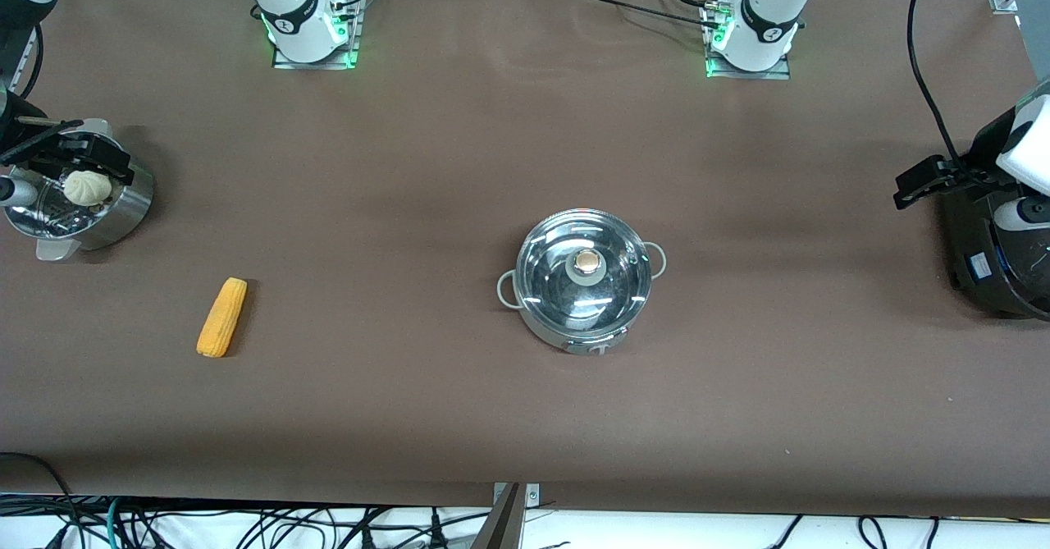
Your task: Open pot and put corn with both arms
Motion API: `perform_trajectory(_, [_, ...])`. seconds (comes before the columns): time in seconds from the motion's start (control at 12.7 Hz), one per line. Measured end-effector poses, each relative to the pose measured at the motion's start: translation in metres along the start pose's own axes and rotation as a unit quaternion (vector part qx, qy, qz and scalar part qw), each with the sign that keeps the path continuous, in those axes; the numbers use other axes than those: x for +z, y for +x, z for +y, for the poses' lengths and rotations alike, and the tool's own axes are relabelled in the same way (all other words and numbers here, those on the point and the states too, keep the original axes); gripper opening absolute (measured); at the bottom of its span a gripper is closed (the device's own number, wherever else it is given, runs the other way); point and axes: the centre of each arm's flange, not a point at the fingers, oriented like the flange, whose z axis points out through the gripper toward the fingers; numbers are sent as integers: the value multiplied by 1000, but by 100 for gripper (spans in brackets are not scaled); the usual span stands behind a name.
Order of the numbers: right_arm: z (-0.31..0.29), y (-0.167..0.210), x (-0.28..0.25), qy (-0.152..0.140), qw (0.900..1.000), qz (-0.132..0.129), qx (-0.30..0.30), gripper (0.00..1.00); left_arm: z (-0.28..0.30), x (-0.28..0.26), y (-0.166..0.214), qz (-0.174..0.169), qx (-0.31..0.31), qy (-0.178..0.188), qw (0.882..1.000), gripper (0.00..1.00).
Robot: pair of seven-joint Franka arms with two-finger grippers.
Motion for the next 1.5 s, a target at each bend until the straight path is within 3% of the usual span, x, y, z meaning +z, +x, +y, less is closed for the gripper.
perform_trajectory(1.03, [-3, 0, -1, 0, 1000, 3, -2, 100, 7, 5, 1, -5, 6, 1, 1000, 100])
perform_trajectory(1.26, [-6, 11, 16, 1, 1000, -3, -5, 100, 12, 31, 6, -38, 11, 6, 999, 100])
perform_trajectory(1.5, [-6, 46, 74, 2, 1000, -11, -6, 100, 17, 47, 8, -62, 19, 7, 998, 100])
